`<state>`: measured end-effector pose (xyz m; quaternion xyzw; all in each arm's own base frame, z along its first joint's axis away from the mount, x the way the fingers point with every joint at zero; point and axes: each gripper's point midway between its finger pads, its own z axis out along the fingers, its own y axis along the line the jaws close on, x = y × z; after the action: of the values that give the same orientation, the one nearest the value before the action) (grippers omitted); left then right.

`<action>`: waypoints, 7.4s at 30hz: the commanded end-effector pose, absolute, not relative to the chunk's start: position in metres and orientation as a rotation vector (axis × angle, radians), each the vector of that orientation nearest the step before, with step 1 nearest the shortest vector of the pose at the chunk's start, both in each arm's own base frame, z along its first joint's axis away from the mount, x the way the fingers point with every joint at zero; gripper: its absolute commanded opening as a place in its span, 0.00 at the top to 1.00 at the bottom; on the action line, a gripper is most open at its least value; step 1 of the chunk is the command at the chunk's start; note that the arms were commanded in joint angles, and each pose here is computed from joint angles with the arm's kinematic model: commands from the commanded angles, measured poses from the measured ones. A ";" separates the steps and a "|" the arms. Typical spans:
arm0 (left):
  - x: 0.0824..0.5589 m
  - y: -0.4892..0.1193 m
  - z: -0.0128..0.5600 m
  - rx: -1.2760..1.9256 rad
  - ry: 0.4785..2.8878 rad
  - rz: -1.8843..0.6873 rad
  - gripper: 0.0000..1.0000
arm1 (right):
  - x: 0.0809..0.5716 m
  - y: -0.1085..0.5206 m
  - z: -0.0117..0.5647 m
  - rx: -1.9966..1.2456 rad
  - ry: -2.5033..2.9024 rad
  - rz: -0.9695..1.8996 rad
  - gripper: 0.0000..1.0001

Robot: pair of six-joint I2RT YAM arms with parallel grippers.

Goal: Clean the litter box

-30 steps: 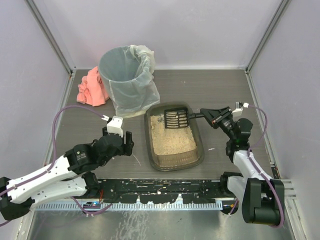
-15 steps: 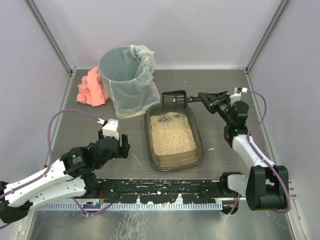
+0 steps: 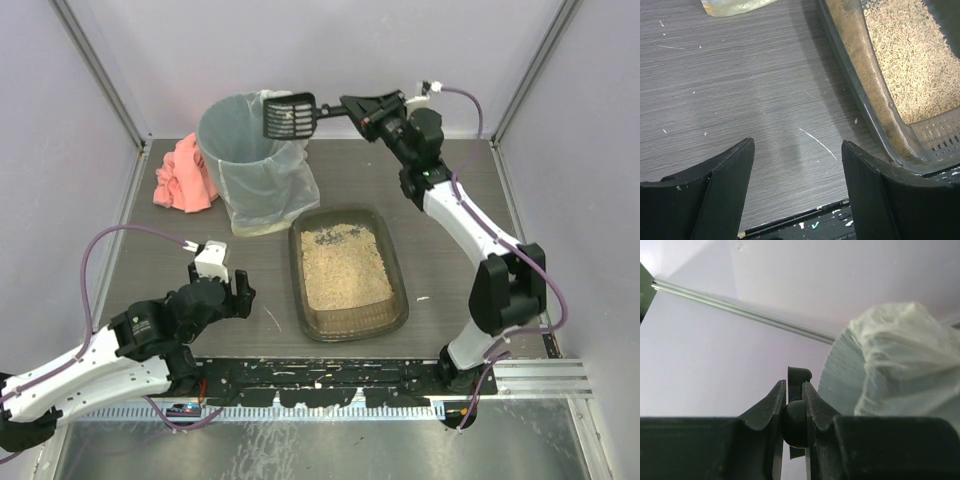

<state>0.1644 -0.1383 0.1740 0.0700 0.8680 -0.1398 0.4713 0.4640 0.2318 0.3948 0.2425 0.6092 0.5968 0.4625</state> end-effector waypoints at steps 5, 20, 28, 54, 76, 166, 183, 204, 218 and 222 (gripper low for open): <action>0.166 -0.136 0.183 0.147 2.030 -0.422 0.27 | 0.519 0.288 0.455 0.217 1.354 1.331 0.99; 0.165 -0.141 0.180 0.171 2.046 -0.426 0.27 | 0.487 0.369 0.501 -0.423 1.138 0.712 0.99; 0.166 -0.140 0.181 0.164 2.052 -0.408 0.28 | 0.443 0.360 0.546 -0.451 1.016 0.471 0.99; 0.201 -0.252 0.198 0.206 2.077 -0.596 0.34 | 0.288 0.155 0.368 0.094 1.720 0.382 0.99; 0.223 -0.295 0.126 0.244 2.232 -0.453 0.55 | 0.372 0.230 0.225 0.080 1.972 0.434 0.99; 0.216 -0.197 0.221 0.190 2.053 -0.301 0.44 | 0.302 0.184 0.168 0.851 1.673 1.040 0.99; 0.196 -0.141 0.224 0.134 2.022 -0.238 0.44 | 0.283 0.140 0.186 0.818 1.636 1.198 0.99; 0.193 -0.134 0.208 0.129 2.050 -0.205 0.45 | 0.276 0.140 0.193 0.673 1.636 1.378 0.99; 0.190 -0.130 0.200 0.102 2.057 -0.208 0.46 | 0.276 0.134 0.203 0.617 1.609 1.382 0.99; 0.191 -0.131 0.197 0.093 2.048 -0.214 0.45 | 0.283 0.100 0.185 0.823 1.564 1.311 0.99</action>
<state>0.1870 -0.1311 0.1904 0.0605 0.8608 -0.0796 0.4991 0.2755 0.1242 0.1647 0.3081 0.6710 0.5324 0.4140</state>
